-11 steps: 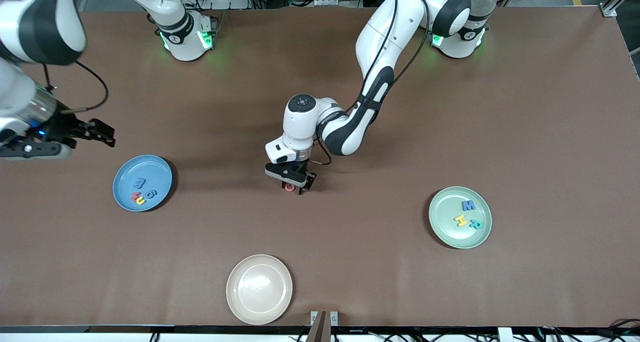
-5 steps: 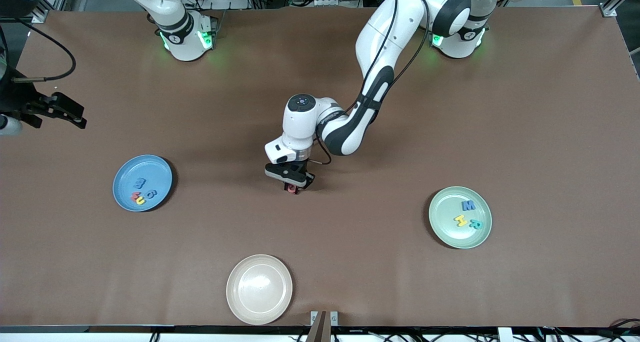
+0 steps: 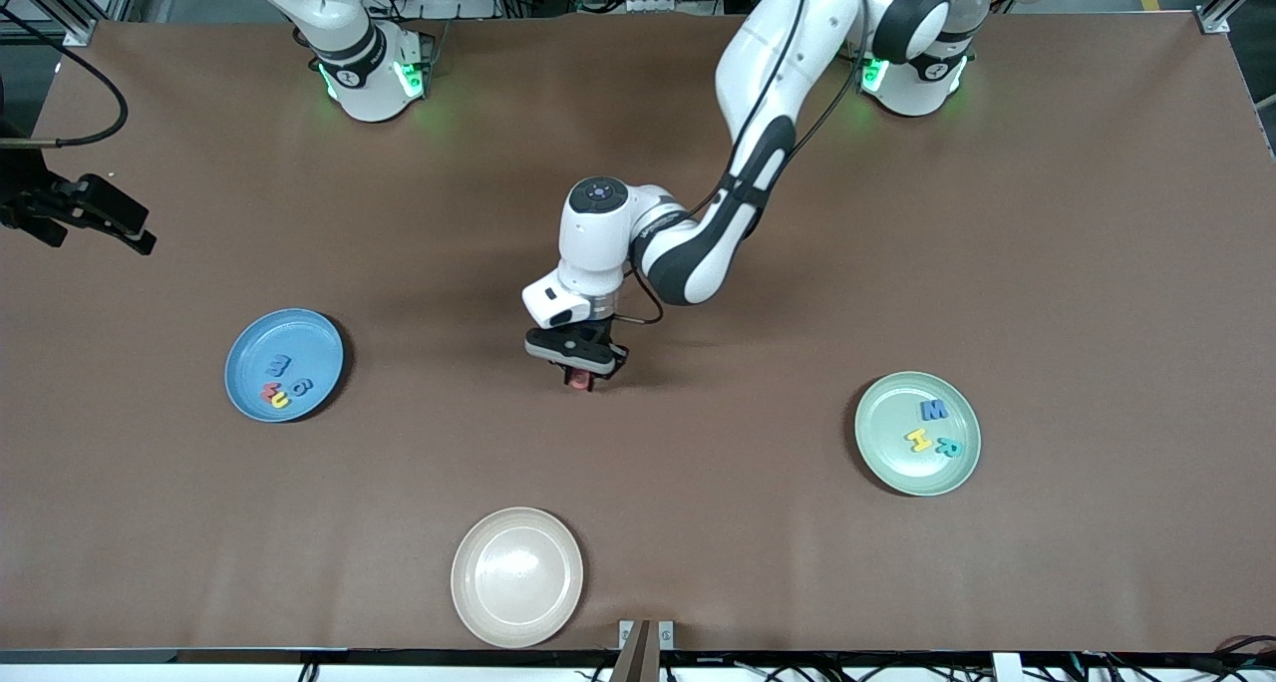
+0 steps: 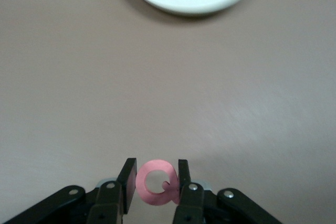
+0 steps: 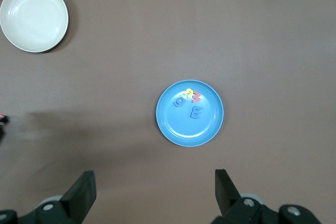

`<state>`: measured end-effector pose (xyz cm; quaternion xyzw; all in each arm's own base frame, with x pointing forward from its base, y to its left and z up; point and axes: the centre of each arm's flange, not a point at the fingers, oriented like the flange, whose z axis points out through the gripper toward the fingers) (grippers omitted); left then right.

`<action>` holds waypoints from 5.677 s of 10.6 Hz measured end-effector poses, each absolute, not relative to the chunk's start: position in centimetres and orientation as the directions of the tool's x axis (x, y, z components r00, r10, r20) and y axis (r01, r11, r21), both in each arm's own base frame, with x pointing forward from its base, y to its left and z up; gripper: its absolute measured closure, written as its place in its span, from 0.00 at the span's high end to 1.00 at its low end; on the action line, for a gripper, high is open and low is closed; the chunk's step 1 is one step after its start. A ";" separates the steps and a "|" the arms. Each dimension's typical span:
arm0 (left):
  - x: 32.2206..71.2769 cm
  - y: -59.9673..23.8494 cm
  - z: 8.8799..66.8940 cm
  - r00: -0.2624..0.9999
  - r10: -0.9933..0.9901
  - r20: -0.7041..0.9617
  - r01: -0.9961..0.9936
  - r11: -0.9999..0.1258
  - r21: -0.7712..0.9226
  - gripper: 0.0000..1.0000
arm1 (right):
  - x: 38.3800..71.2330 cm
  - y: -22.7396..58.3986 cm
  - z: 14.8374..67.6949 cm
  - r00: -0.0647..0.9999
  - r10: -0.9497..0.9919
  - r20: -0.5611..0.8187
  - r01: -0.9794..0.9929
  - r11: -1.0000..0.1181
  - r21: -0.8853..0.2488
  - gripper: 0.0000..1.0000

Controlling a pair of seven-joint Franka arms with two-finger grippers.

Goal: Sort upper and lower case letters into plates

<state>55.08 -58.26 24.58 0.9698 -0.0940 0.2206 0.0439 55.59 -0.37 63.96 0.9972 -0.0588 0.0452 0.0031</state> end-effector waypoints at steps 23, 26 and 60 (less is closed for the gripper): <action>68.2 -10.4 25.9 0.941 0.334 -0.044 0.329 -0.939 -0.104 0.64 | 54.6 -1.9 67.0 0.994 -0.079 0.078 -0.082 -0.996 0.033 1.00; 68.9 -11.0 30.5 0.946 0.324 0.011 0.324 -0.944 -0.069 1.00 | 54.6 -1.9 67.1 0.994 -0.079 0.078 -0.082 -0.996 0.033 1.00; 54.8 -4.7 66.1 0.995 0.058 0.075 0.060 -0.998 -0.033 1.00 | 54.7 -1.8 67.1 0.994 -0.077 0.077 -0.080 -0.996 0.034 1.00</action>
